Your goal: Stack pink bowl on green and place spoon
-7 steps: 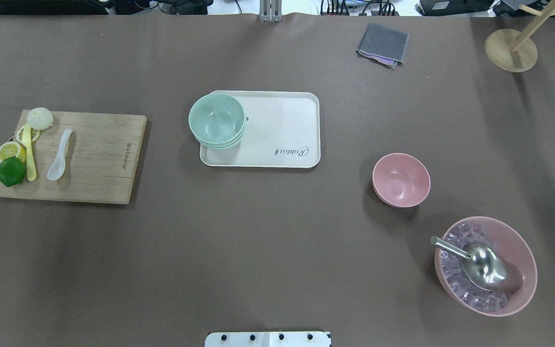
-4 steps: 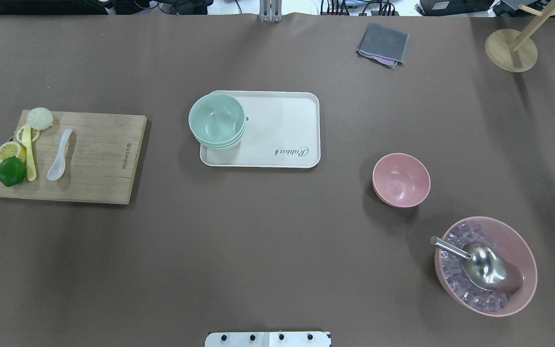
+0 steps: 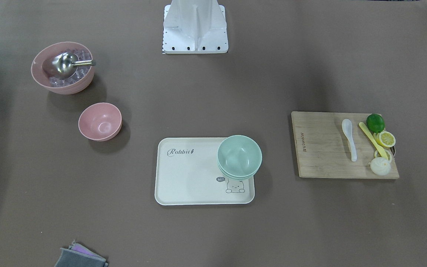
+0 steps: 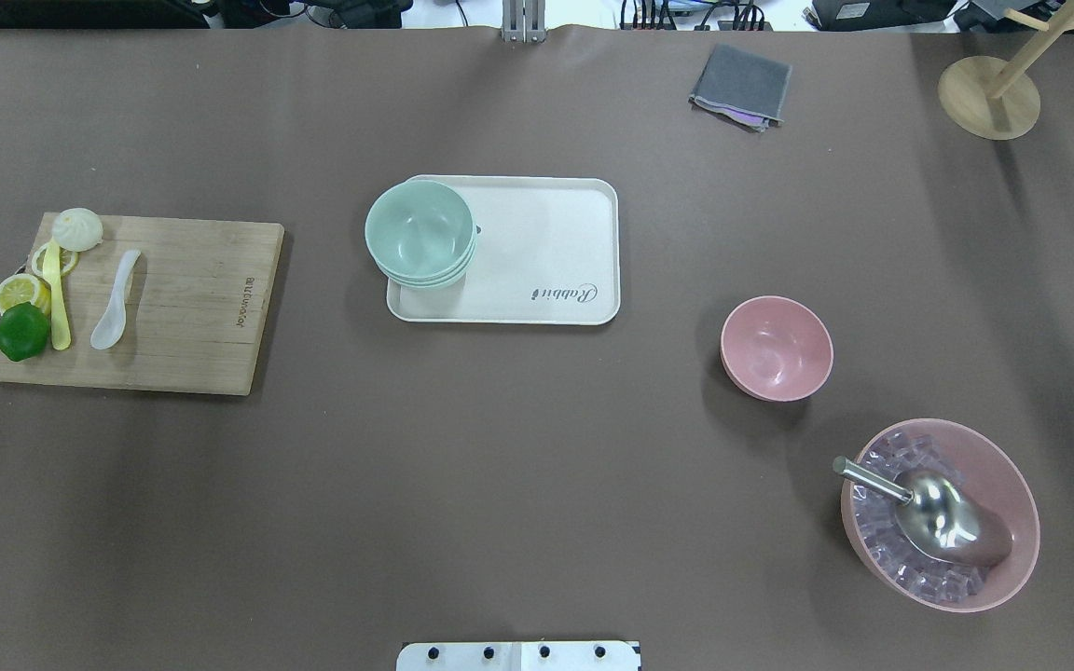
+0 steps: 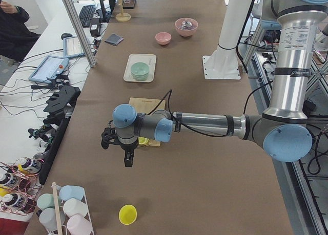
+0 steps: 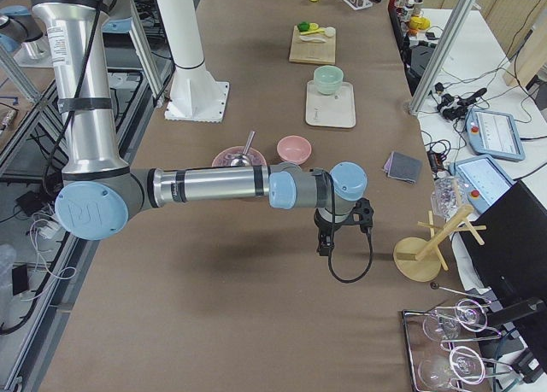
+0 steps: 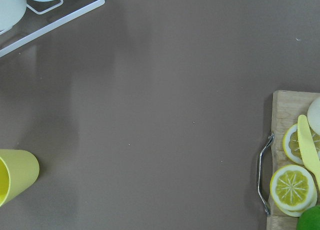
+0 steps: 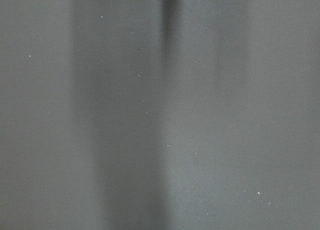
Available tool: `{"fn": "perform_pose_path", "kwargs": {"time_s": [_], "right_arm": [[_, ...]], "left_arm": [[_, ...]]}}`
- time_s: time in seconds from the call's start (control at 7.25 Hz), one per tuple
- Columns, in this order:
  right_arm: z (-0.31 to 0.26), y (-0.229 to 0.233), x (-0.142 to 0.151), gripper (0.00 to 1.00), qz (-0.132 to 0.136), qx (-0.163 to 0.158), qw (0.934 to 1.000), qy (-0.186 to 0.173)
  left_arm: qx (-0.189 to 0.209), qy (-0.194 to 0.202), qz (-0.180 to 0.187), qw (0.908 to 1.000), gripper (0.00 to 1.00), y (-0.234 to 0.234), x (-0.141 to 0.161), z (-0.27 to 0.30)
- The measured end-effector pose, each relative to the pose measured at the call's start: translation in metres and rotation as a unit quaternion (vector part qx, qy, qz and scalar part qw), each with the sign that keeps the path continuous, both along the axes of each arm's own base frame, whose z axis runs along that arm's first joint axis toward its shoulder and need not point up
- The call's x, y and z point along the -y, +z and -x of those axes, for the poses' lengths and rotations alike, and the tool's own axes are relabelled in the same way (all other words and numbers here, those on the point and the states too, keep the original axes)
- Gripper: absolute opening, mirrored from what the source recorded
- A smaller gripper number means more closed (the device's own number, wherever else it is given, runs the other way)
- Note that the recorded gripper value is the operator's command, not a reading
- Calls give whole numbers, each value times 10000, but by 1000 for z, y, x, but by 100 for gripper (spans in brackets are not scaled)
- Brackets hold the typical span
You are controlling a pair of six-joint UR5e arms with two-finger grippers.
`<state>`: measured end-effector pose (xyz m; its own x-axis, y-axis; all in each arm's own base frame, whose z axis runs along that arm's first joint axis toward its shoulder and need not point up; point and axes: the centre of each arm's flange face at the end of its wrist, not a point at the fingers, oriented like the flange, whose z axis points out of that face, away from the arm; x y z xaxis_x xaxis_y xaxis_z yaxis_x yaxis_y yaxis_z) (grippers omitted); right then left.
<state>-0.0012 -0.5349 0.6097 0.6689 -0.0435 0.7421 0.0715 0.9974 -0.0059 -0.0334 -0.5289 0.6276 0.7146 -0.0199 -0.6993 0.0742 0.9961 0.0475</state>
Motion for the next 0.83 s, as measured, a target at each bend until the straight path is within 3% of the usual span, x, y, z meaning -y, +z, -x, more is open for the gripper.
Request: {"fn": "perform_pose_path", "kwargs": {"time_s": [0.83], "right_arm": [[0, -2, 0, 100, -15, 18, 10000, -1]], "left_arm": [[-1, 0, -6, 10000, 98, -2, 2, -1]]}}
